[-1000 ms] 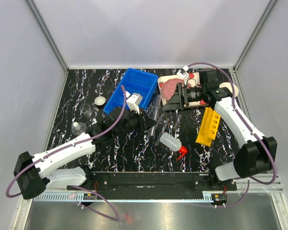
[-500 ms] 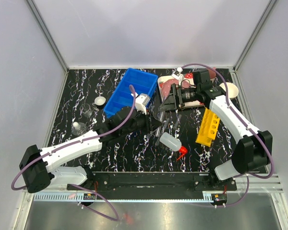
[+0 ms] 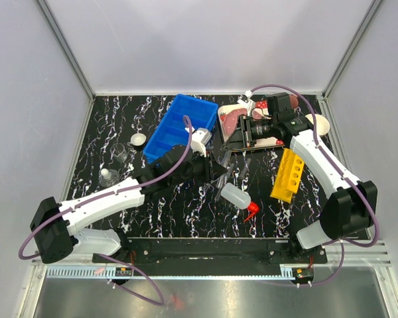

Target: Organize the chemistry lab equipment

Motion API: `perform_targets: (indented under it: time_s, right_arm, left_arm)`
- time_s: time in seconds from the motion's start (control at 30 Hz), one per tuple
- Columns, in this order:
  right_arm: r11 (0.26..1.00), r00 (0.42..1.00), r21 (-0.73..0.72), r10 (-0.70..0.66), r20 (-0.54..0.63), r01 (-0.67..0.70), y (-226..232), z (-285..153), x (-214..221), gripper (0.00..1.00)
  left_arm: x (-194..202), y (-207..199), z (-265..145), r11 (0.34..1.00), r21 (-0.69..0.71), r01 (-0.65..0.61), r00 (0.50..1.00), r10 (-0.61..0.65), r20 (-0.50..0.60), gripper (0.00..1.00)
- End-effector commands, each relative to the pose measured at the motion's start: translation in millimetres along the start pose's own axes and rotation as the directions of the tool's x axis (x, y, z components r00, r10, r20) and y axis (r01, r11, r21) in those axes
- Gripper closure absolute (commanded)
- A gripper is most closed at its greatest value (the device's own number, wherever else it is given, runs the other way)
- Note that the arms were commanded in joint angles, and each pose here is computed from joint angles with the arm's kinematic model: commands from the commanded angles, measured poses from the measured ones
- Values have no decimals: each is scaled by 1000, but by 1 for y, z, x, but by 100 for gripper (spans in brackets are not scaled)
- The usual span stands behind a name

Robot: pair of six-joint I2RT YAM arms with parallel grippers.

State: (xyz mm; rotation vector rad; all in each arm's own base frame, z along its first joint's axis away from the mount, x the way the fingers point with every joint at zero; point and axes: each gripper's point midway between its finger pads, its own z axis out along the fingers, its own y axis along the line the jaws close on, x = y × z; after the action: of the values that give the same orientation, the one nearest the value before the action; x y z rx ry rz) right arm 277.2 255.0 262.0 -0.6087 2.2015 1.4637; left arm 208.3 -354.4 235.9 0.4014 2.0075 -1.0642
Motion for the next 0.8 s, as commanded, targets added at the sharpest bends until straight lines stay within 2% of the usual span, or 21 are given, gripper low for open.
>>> perform_targets:
  time_s: [0.0, 0.03, 0.1, 0.13, 0.17, 0.27, 0.3, 0.4, 0.5, 0.6, 0.77]
  right_arm:
    - [997, 997, -17, -78, 27, 78, 17, -6, -9, 74]
    - [996, 996, -18, -83, 29, 84, 19, -7, -8, 76]
    - [995, 995, -11, -97, 35, 98, 20, -9, -8, 79]
    - [994, 993, -5, -108, 44, 108, 22, -11, -9, 80]
    - [993, 992, -3, -115, 49, 115, 22, -13, -9, 80]
    - [993, 989, 22, -121, 86, 120, 19, -26, -15, 81]
    - [992, 987, 33, -124, 101, 121, 17, -31, -17, 82]
    - [988, 978, 100, -131, 160, 116, 3, -53, -22, 82]
    - [969, 959, 219, -164, 232, 112, -18, -83, -27, 81]
    - [917, 932, 391, -205, 298, 77, -46, -127, -33, 81]
    - [739, 890, 672, -334, 312, 42, -84, -195, -45, 80]
  left_arm:
    - [-26, -17, -2, 999, 39, -18, 997, 15, 80, 90]
    - [-26, -16, -1, 999, 37, -15, 997, 12, 80, 87]
    - [-26, -17, -2, 999, 37, -4, 996, 1, 84, 64]
    - [-27, -17, -4, 999, 37, 0, 996, -4, 89, 58]
    - [-28, -17, -5, 999, 40, 0, 996, -4, 93, 46]
    - [-32, -18, -13, 999, 40, -15, 994, 11, 107, 29]
    - [-34, -19, -17, 999, 41, -35, 993, 30, 111, 19]
    - [-41, -13, -33, 995, 6, -98, 985, 96, 141, 7]
    - [-46, -1, -54, 982, -34, -186, 970, 189, 150, 1]
    - [-47, 20, -82, 961, -91, -263, 952, 274, 139, 1]
    - [-24, 79, -106, 897, -275, -347, 933, 359, -8, 1]
